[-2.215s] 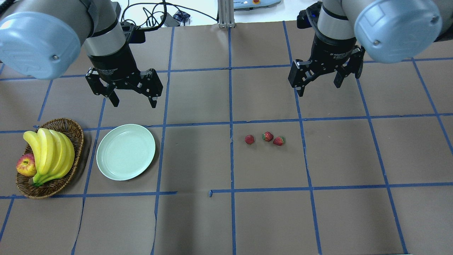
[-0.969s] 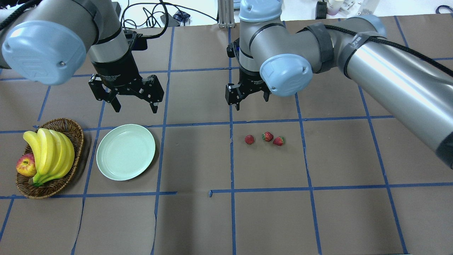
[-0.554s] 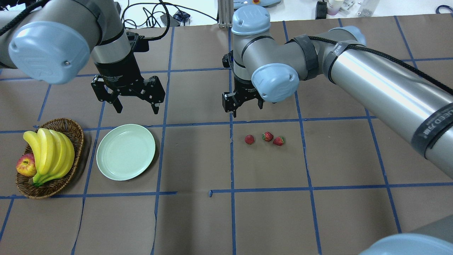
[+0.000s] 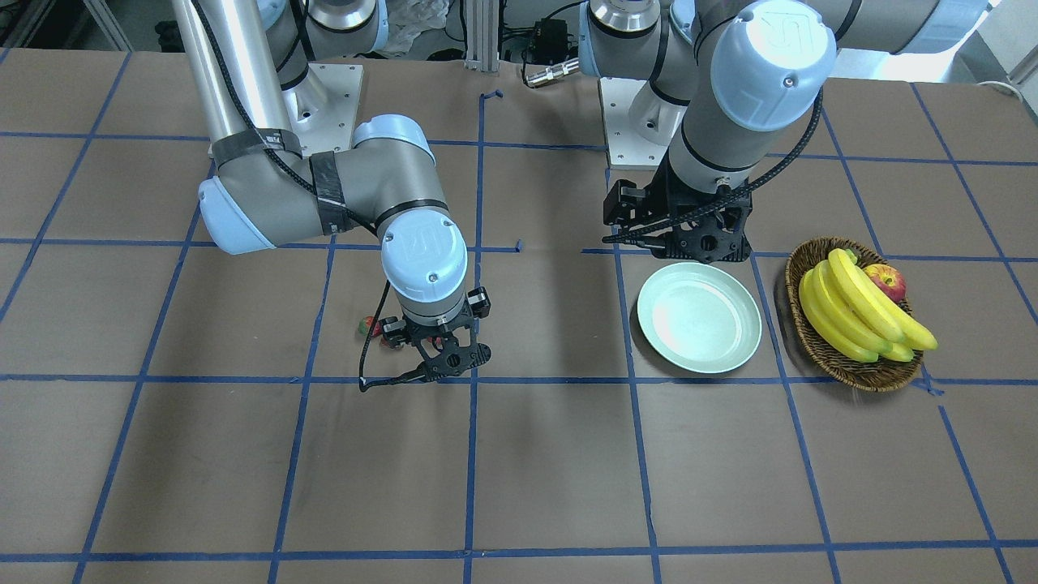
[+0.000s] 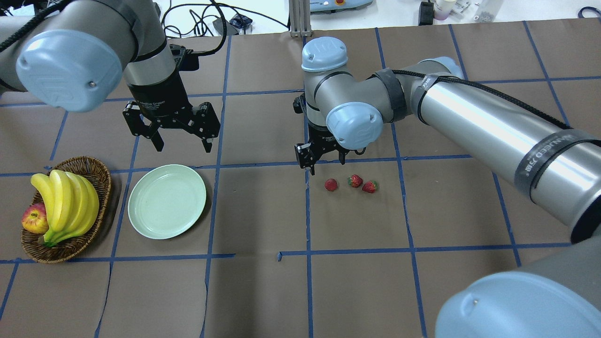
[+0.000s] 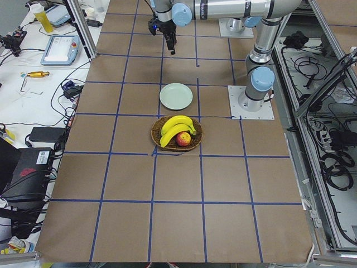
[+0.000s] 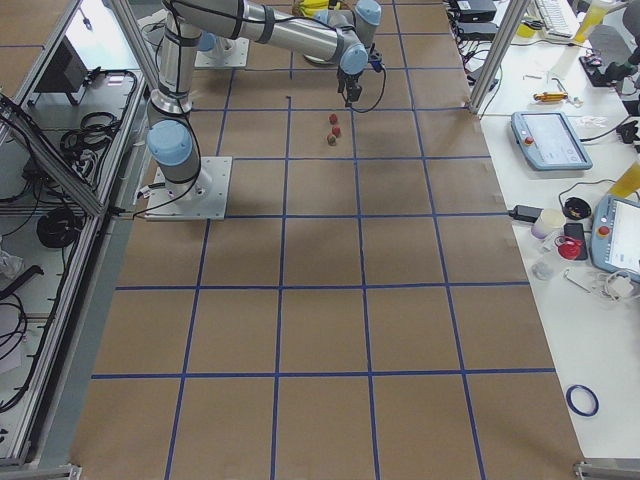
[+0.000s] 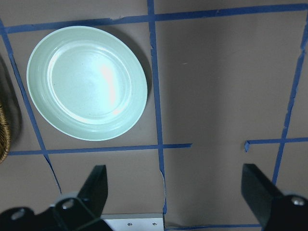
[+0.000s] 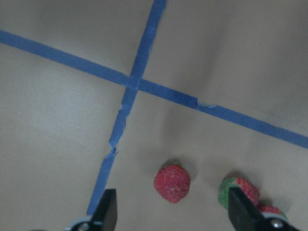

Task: Collect all strawberries into plate
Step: 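Lower the right gripper and grasp the strawberry nearest the plate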

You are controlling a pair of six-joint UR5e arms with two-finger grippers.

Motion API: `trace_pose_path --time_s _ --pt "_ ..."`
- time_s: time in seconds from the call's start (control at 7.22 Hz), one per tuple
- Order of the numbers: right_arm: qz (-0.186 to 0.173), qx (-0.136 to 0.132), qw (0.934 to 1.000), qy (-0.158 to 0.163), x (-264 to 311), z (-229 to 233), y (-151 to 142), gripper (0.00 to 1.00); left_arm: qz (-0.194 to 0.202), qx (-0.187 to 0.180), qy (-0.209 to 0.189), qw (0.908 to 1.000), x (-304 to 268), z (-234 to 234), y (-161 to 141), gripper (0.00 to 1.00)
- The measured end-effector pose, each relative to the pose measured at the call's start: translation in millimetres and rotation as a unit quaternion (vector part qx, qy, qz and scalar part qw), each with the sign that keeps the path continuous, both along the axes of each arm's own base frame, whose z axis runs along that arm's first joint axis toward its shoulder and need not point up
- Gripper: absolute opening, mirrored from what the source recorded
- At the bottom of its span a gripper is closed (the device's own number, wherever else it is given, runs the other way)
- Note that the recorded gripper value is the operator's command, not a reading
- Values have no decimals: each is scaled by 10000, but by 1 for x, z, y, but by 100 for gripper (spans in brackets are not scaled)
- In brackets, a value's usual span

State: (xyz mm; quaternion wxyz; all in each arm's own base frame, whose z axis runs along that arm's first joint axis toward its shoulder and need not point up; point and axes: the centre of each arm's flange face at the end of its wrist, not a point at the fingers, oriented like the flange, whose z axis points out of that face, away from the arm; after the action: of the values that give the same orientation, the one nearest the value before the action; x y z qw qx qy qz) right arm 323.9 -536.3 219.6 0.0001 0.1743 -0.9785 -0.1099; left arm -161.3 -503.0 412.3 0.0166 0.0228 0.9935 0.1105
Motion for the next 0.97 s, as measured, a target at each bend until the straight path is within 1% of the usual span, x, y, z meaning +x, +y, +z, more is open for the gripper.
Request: trace_pose_path --time_s 0.28,0.69,0.83,0.97 --pt "7 108 9999 35 -2 -20 7 84 8 53 0 10000 0 -5 1 100" --pt "29 185 9998 54 -3 -31 10 81 4 83 -2 10000 0 -8 2 100" --pt "61 198 9998 50 -3 -33 10 72 3 85 -5 10000 0 -8 2 100" --pt "94 214 9997 46 -3 -37 10 45 3 75 -6 10000 0 -8 2 100"
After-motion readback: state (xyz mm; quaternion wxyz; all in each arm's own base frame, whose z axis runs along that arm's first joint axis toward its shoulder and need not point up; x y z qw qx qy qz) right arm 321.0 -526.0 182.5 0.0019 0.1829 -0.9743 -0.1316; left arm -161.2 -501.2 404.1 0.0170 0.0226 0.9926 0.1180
